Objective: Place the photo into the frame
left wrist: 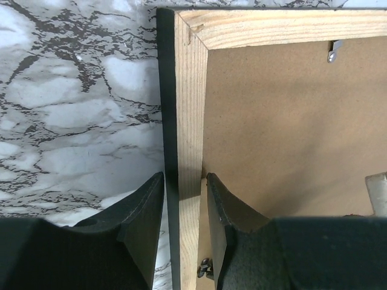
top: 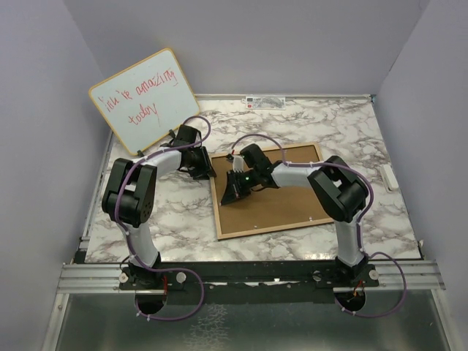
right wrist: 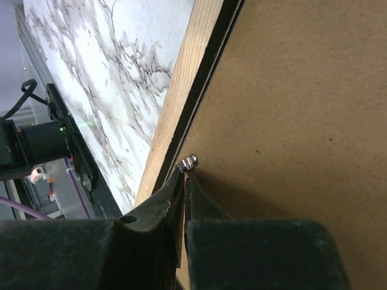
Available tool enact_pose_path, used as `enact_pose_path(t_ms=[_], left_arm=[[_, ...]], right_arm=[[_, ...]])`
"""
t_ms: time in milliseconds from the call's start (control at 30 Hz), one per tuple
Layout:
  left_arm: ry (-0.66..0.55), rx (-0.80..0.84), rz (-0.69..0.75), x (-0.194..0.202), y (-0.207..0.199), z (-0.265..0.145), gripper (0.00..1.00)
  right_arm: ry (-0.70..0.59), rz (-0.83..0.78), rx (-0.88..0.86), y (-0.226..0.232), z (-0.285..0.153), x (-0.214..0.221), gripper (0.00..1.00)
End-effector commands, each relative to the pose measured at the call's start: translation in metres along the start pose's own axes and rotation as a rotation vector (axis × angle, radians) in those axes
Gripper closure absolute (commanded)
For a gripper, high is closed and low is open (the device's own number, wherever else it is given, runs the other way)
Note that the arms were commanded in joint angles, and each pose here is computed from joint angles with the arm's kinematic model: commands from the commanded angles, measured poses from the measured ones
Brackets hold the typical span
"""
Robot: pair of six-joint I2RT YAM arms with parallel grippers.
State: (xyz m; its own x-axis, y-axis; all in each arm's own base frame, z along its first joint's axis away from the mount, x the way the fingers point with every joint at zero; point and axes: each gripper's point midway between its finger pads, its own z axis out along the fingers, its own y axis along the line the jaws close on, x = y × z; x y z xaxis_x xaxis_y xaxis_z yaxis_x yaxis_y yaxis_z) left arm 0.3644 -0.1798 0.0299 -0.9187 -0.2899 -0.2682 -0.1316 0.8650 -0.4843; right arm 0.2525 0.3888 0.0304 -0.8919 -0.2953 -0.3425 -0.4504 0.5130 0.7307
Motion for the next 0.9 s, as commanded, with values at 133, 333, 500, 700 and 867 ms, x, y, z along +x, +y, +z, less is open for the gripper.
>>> enact_pose_path(t_ms=[133,333,500,700,867], left_arm=[[0.090,-0.041,-0.050,0.025,0.015,0.012,0.64],[0.099,-0.044,-0.066,0.030,0.017,0.011,0.64],[0.107,-0.053,-0.076,0.035,0.021,0.011,0.65],[0.112,-0.071,-0.085,0.040,0.027,0.011,0.67],[0.109,-0.079,-0.085,0.039,0.027,0.010,0.67]], right_arm=[[0.027,0.032,0.085,-0.021,0.018,0.017,0.96],[-0.039,0.063,0.140,-0.029,0.026,0.007,0.97],[-0.079,0.101,0.172,-0.038,0.031,0.004,0.99],[-0.101,0.111,0.229,-0.048,0.035,0.000,0.99],[-0.102,0.075,0.280,-0.052,0.033,0.004,0.97]])
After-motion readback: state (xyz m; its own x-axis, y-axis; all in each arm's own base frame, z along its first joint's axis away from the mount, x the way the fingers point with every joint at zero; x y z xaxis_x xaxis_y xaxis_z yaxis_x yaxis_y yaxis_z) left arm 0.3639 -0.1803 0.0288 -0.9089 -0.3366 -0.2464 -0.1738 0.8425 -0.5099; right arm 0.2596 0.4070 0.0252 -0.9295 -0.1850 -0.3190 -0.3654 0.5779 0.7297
